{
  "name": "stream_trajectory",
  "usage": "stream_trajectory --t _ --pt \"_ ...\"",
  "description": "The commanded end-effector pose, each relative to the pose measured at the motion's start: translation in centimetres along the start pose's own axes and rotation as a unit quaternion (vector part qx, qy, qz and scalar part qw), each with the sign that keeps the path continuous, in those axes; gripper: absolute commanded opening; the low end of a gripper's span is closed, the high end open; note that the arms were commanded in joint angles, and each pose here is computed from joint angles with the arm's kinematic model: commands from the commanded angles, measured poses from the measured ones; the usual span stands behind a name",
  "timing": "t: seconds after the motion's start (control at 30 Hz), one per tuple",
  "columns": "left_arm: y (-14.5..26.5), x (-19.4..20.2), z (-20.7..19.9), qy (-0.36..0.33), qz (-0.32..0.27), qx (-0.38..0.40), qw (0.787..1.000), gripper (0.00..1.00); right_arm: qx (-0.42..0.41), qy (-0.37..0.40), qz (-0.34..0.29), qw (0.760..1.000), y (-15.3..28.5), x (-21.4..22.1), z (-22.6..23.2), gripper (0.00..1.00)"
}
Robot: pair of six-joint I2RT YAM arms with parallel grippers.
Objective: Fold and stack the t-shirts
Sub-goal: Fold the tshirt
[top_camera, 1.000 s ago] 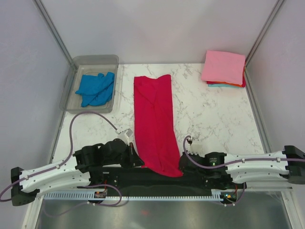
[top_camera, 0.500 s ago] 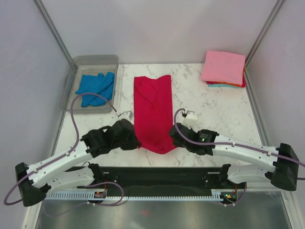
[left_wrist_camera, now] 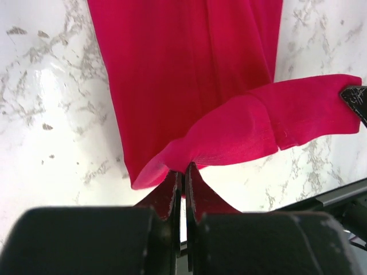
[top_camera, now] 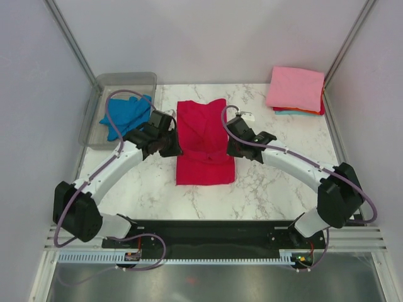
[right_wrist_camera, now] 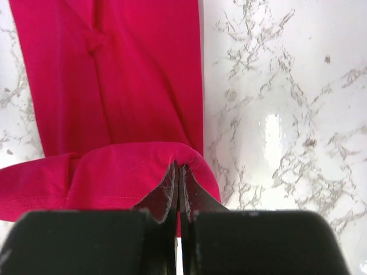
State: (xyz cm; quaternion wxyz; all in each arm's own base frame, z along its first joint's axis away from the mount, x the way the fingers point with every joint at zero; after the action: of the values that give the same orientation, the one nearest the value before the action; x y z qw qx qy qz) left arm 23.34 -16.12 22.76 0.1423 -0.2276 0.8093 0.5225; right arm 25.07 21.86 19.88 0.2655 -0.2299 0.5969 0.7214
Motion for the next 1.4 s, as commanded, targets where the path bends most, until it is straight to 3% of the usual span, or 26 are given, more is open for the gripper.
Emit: stream_trajectory --t 0.0,0.23,0.63,0.73,0.77,0.83,0.87,0.9,0.93,0.97,1.0,1.1,1.2,1.3,1.33,1.37 --pt "-0.6 -2.8 -0.3 -0.036 -0.014 0.032 0.999 0.02 -0.036 0.020 -0.006 0.999 -1.2 -2.2 0.9 0.00" --pt "-2.7 -6.6 1.2 -0.011 -0.015 0.032 0.999 0.02 -0.041 0.013 -0.007 0.999 -3.8 -4.7 0.5 0.00" --pt "-9.6 -8.2 2.6 0.012 0.059 0.021 0.998 0.02 -0.027 0.006 0.046 0.999 -9.8 -3.8 -0.6 0.00" --pt "-11.4 -9.8 3.9 0.040 0.070 0.010 0.997 0.11 -0.031 -0.002 0.059 0.998 -11.6 -4.8 -1.0 0.13" --pt "-11.6 -10.3 4.2 0.051 0.077 0.011 0.996 0.21 -0.037 -0.006 0.055 0.998 -12.3 -5.9 -0.8 0.21" --pt "-12.8 -12.8 4.6 0.068 0.077 0.013 0.995 0.24 -0.037 -0.019 0.058 0.997 -13.1 -7.9 -1.9 0.29" --pt "-12.9 -13.0 5.1 0.079 0.098 -0.004 0.992 0.31 -0.043 -0.023 0.040 0.998 -13.5 -10.3 -1.6 0.41" --pt "-13.0 -13.9 5.1 0.085 0.097 -0.010 0.992 0.38 -0.039 -0.023 0.049 0.998 -13.6 -11.1 -1.9 0.44" --pt "-13.0 -15.9 4.8 0.091 0.082 -0.001 0.992 0.48 -0.034 -0.031 0.042 0.998 -13.7 -12.8 -2.9 0.48" --pt "-12.7 -16.5 4.5 0.100 0.087 0.008 0.991 0.74 -0.042 -0.028 0.015 0.999 -13.5 -15.7 -2.5 0.57" --pt "-12.3 -17.2 4.1 0.104 0.084 0.021 0.991 0.99 -0.035 -0.028 0.025 0.999 -13.1 -16.4 -3.0 0.59" --pt "-9.4 -19.8 1.7 0.102 0.047 0.065 0.992 1.00 -0.036 -0.024 -0.014 0.999 -10.7 -19.6 -4.4 0.65" --pt "-6.2 -20.0 0.0 0.085 0.024 0.092 0.992 1.00 -0.052 -0.021 -0.019 0.998 -8.0 -18.4 -5.2 0.67" --pt "-3.4 -18.3 -0.9 0.065 0.015 0.097 0.993 1.00 -0.098 -0.035 -0.004 0.995 -5.7 -13.9 -5.8 0.68" --pt "-3.7 -16.8 -0.6 0.061 0.024 0.090 0.994 1.00 -0.095 -0.042 0.038 0.994 -6.3 -10.1 -6.8 0.70" --pt "-3.2 -16.0 -0.7 0.056 0.020 0.090 0.994 1.00 -0.112 -0.044 0.022 0.992 -4.4 -9.5 -6.8 0.72"
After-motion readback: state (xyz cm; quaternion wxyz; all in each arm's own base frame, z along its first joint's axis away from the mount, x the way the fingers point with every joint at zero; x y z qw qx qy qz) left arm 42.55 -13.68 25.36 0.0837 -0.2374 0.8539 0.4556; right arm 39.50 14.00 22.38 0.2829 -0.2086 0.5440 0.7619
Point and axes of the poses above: each gripper's point midway between its finger pads, its own y axis back along the fingers, its own z axis along the line the jaws close on, x = y × z, the point moved 9 cm from there along y, back along the fingers, and after that the axes turned 6 degrees about y, right-handed, at the moved point
